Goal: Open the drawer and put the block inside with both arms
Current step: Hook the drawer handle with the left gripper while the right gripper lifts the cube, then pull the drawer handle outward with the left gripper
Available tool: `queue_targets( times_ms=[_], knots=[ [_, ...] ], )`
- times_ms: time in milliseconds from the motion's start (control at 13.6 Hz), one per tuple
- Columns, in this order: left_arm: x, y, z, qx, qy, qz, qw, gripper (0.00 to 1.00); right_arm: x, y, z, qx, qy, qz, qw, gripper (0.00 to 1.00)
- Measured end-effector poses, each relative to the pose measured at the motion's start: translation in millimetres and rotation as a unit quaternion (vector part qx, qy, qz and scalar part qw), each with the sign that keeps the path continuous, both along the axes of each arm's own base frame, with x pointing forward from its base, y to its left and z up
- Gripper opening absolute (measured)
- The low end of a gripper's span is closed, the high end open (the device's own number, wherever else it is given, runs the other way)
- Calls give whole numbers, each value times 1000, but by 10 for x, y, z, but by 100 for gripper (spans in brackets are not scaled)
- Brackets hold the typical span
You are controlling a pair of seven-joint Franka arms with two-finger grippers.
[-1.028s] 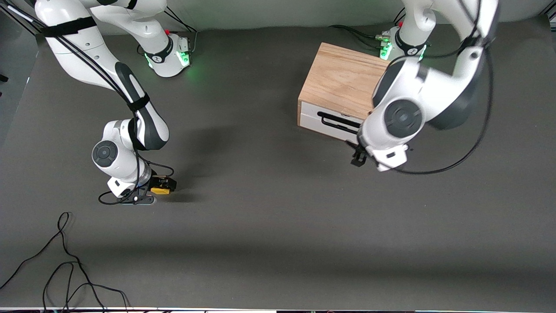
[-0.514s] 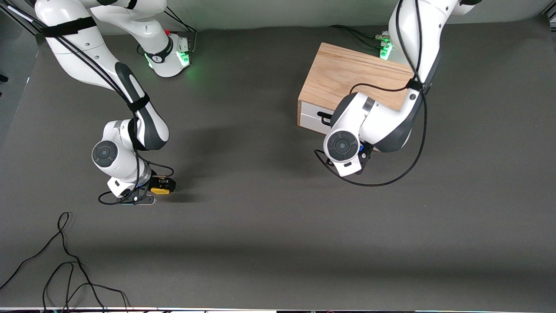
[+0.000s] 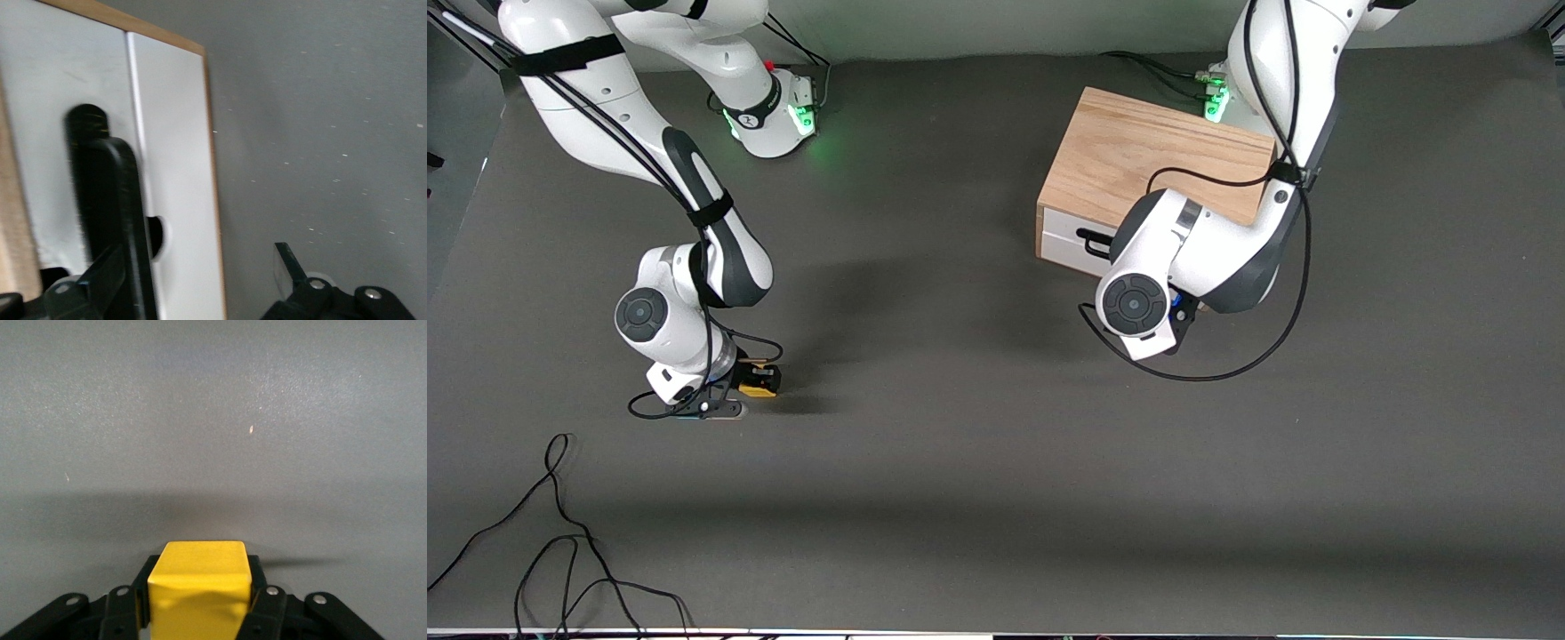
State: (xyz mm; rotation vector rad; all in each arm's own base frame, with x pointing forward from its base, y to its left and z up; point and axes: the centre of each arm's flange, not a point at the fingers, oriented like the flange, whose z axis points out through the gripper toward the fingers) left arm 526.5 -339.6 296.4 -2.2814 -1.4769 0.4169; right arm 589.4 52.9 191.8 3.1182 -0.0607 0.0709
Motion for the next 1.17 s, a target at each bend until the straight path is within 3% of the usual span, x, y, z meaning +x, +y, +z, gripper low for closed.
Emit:
queue_targets(
  times_ms=[294,587,881,1174],
  knots=[
    [-25,19,-62,5,8,0,1000,100,120,25,399,2,12,0,1000,55],
    [-2,14,-160,4,5,1,1000,100,201,54,1510,8,48,-1,999,55],
    [17,7,-224,1,2,2,1000,100,59,-44,2781,13,72,-7,997,55],
    [81,-21,-178,-10,-22,4,1000,100,-125,-234,3616,17,73,-20,997,55]
  ],
)
